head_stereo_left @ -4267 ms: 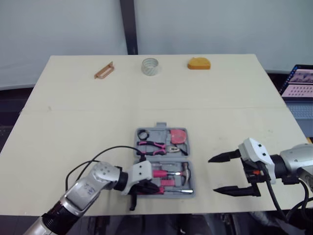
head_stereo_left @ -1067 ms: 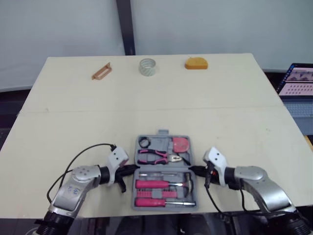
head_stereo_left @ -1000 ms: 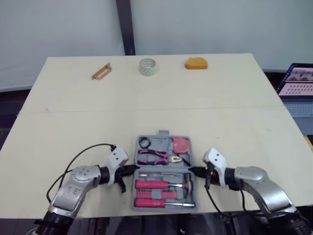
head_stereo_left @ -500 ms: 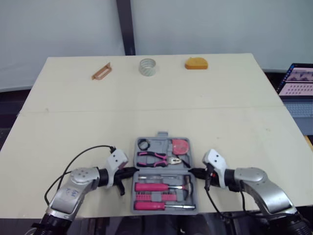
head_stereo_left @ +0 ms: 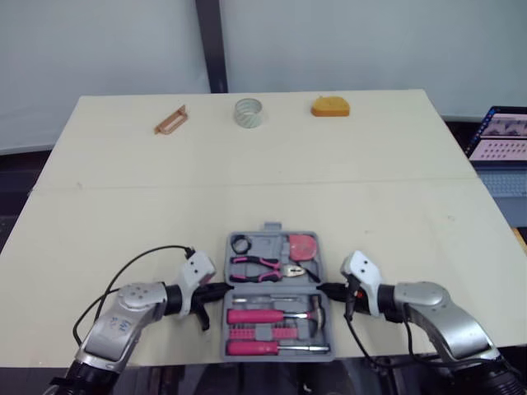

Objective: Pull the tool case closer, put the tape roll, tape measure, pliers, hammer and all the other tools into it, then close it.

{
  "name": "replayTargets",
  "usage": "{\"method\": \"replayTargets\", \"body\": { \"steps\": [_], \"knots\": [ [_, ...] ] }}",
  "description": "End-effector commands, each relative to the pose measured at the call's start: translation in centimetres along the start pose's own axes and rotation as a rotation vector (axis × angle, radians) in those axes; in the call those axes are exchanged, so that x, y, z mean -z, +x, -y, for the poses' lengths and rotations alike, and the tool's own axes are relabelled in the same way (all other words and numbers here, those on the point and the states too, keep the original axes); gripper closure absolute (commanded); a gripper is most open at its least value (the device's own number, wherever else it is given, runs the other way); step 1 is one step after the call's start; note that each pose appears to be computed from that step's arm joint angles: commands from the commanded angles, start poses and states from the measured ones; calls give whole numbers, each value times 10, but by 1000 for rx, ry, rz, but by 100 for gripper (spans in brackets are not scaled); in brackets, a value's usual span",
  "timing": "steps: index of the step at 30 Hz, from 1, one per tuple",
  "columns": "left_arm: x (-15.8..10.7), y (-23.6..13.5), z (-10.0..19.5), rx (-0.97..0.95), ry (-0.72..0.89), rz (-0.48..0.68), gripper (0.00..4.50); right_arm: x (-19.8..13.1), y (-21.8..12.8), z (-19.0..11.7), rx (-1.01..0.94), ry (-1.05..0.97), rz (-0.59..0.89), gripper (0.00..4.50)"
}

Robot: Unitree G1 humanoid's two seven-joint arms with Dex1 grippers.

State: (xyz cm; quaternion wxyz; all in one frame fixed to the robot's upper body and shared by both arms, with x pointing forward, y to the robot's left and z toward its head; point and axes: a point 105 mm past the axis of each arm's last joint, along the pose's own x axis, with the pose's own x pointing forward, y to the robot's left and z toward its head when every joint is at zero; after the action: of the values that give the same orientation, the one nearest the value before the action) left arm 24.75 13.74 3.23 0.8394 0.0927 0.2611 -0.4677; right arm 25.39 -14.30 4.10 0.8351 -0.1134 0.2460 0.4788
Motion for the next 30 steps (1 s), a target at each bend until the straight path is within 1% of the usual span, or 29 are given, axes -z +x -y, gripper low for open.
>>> {"method": "replayTargets", "body": {
  "steps": [1, 7, 10, 14, 16, 19, 22, 26, 27, 30],
  "knots": [
    [9, 5, 17, 78, -28, -26, 450, -9, 5, -14, -68, -23, 40, 447],
    [7, 5, 12, 55, -22, -22, 450, -9, 5, -15, -68, -25, 39, 447],
    [7, 0, 6, 36, -18, -26, 450, -8, 1, -9, -47, -24, 34, 447],
    [13, -17, -10, -14, -7, -51, 450, -13, -15, 3, -17, 1, 50, 447],
    [12, -29, -18, -40, 0, -46, 450, -18, -24, 9, -8, 36, 64, 447],
    [6, -41, -22, -41, 36, -28, 450, -24, -33, 17, -12, 115, 82, 365],
    [-8, -43, -3, 57, 60, 38, 450, -35, -35, 26, -3, 237, 127, 216],
    [-13, -43, 33, 210, 84, 37, 450, -46, -29, 40, 6, 420, 147, 24],
    [-14, -43, 41, 247, 79, 37, 450, -45, -25, 44, 17, 461, 133, 11],
    [-11, -42, 56, 305, 83, 4, 450, -42, -15, 49, 27, 552, 87, 11]
  ]
}}
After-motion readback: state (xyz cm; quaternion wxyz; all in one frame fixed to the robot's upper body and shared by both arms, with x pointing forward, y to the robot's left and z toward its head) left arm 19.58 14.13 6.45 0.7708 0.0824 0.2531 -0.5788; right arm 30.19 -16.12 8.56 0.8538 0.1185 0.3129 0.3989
